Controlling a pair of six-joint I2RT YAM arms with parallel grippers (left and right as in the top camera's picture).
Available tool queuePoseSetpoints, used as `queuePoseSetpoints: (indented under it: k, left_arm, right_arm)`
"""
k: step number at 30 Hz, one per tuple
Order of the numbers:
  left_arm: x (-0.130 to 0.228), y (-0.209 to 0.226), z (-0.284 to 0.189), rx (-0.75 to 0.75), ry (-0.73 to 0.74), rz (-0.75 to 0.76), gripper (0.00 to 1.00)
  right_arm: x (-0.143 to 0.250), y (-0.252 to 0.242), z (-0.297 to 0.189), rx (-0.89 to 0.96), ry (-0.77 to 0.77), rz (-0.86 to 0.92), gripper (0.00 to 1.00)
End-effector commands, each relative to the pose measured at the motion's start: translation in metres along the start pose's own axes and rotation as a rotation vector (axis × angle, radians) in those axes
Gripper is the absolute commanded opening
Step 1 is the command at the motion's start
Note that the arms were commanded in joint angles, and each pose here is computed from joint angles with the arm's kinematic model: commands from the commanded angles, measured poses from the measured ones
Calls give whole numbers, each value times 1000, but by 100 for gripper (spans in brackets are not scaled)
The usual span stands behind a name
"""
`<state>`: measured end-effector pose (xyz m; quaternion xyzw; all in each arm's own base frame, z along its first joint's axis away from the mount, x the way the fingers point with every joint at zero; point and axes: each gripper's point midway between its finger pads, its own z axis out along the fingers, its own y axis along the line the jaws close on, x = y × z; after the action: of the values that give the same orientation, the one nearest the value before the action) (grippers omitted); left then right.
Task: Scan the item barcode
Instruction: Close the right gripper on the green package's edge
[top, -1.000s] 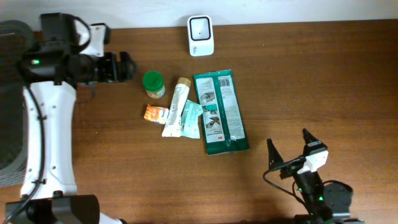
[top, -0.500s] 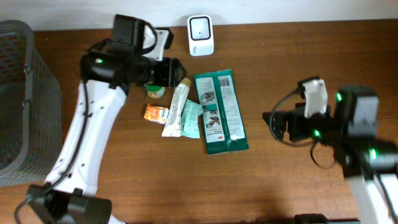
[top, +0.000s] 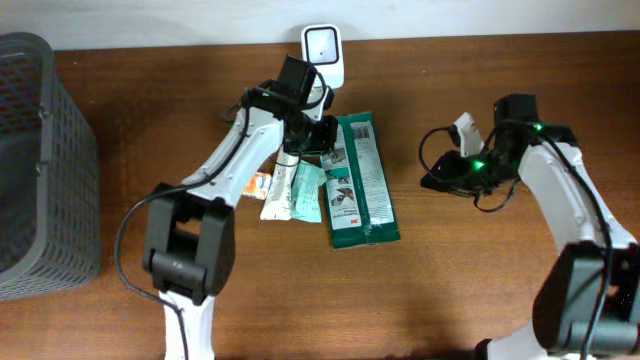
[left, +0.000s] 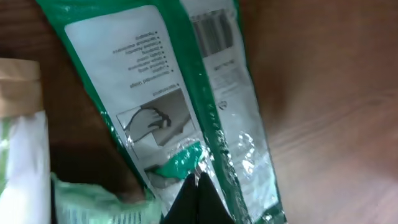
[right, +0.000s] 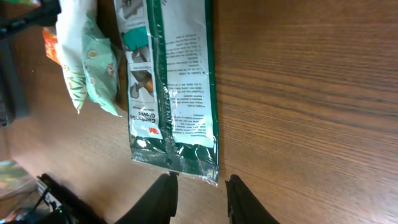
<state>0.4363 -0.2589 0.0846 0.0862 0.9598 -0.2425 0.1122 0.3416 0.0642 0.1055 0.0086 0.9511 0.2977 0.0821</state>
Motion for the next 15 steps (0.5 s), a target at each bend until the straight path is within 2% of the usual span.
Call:
queuePoseSetpoints:
  k: [1,4,6,11,15]
  left_arm:
    - [15,-1,28,-17,55,-33,0]
    - [16,12,36,-126,33,-130,0]
    - [19,13,42,-174,24,-132,0]
    - [32,27,61,-237,57,-228,0]
    - [39,31,72,-233,89,-243,0]
  right_arm:
    - [-6,2,1,-33,-7,5,23]
    - [-9,2,2,-33,-18,-3,23]
    - [-10,3,3,-33,-20,9,23]
    - [-10,12,12,-38,-16,11,23]
    - [-16,3,17,14,-36,84,23]
